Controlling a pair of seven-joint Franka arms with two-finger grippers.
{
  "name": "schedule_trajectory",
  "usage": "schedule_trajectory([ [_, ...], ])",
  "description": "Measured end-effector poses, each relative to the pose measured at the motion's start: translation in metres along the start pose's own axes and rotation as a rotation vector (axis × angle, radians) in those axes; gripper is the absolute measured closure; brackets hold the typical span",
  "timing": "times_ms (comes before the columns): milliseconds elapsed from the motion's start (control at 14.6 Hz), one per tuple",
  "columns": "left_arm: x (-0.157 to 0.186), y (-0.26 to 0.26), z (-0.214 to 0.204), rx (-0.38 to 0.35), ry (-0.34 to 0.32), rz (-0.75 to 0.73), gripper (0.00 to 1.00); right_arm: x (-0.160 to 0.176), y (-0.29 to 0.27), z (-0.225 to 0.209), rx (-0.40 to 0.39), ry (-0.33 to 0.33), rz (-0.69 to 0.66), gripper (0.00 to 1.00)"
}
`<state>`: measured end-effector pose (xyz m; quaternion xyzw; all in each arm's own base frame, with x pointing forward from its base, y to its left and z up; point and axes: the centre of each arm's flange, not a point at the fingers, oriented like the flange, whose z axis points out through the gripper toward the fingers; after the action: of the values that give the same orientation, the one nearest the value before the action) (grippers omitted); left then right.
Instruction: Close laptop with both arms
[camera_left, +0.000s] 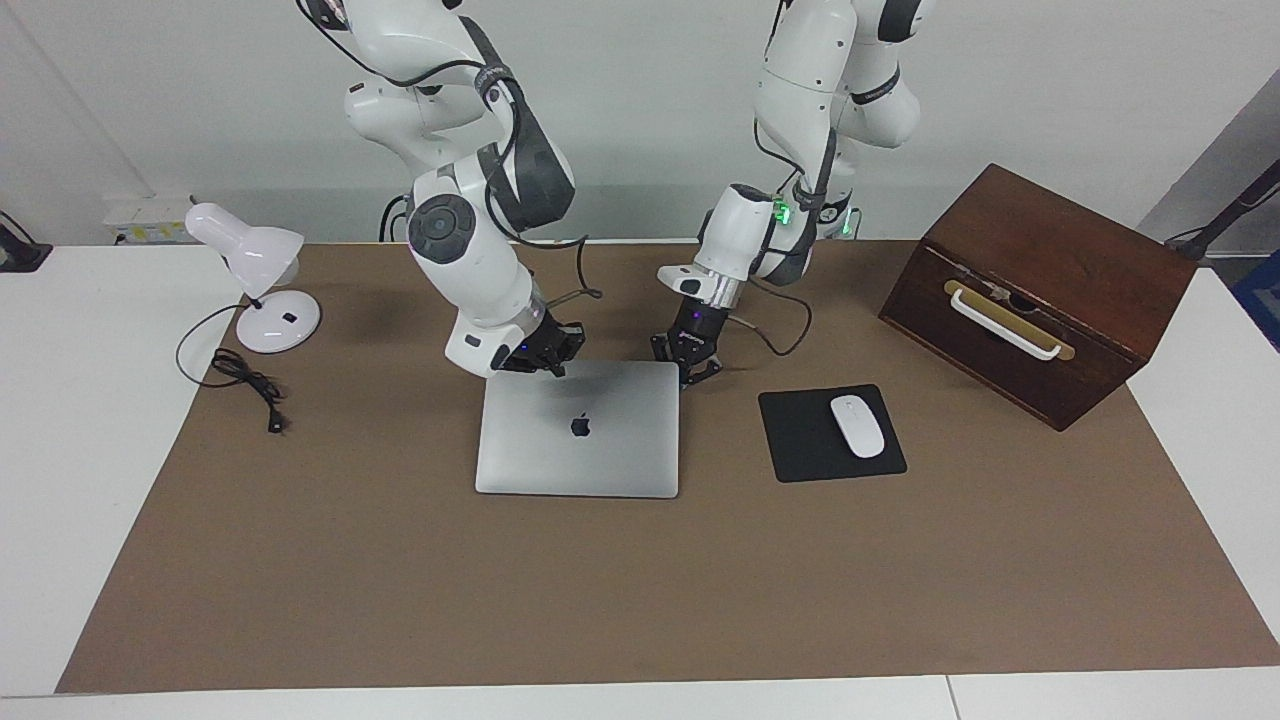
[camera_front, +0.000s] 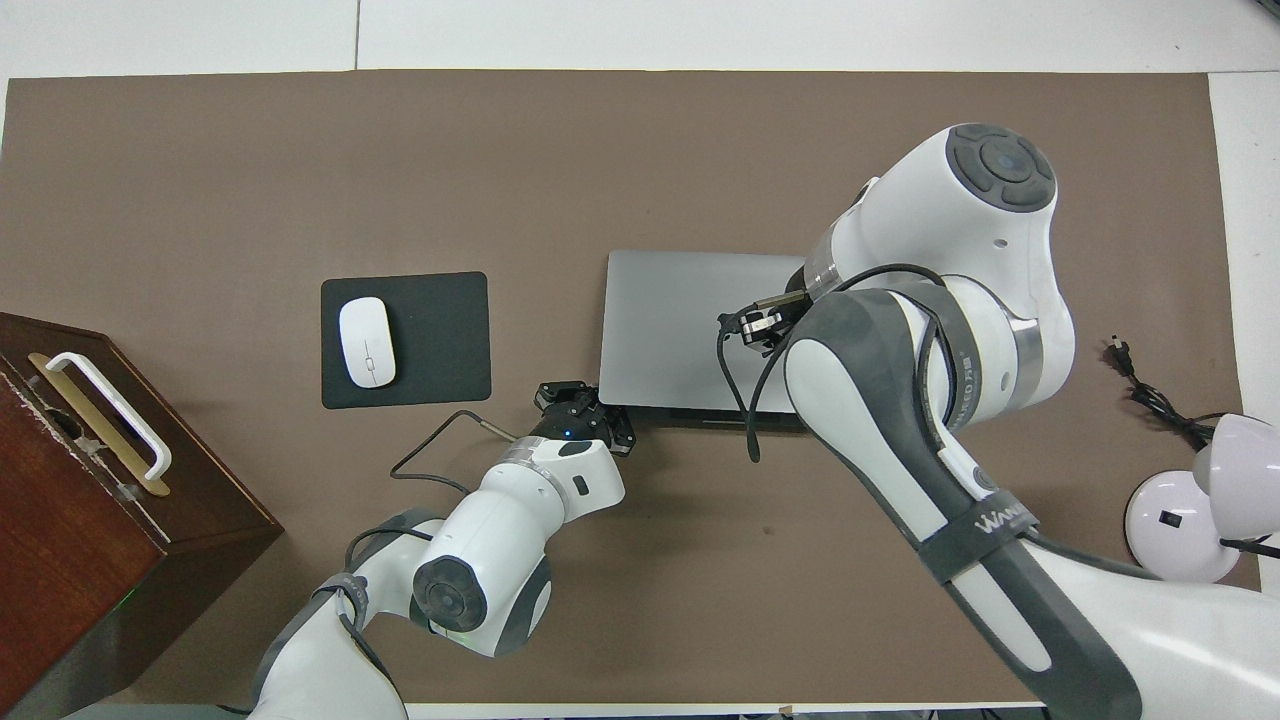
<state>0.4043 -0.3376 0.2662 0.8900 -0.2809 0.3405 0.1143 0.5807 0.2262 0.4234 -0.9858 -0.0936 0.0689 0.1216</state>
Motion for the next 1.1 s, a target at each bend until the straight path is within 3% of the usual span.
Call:
schedule_trajectory([
  [343, -0.005, -0.018, -0.014, 0.01, -0.055, -0.024, 0.99, -0.009, -0.004, -0.023, 0.003, 0.003, 0.042, 0.99],
  [823, 0.049, -0.059, -0.112, -0.068, -0.289, -0.088, 0.99, -0.031, -0.015, -0.071, 0.011, 0.049, 0.051, 0.99],
  [960, 0.06, -0.076, -0.147, -0.086, -0.348, -0.115, 0.99, -0.04, -0.016, -0.084, -0.012, 0.058, 0.038, 0.84],
  [1097, 0.075, -0.092, -0.182, -0.108, -0.411, -0.145, 0.99, -0.048, -0.015, -0.096, -0.063, 0.065, 0.023, 0.62],
])
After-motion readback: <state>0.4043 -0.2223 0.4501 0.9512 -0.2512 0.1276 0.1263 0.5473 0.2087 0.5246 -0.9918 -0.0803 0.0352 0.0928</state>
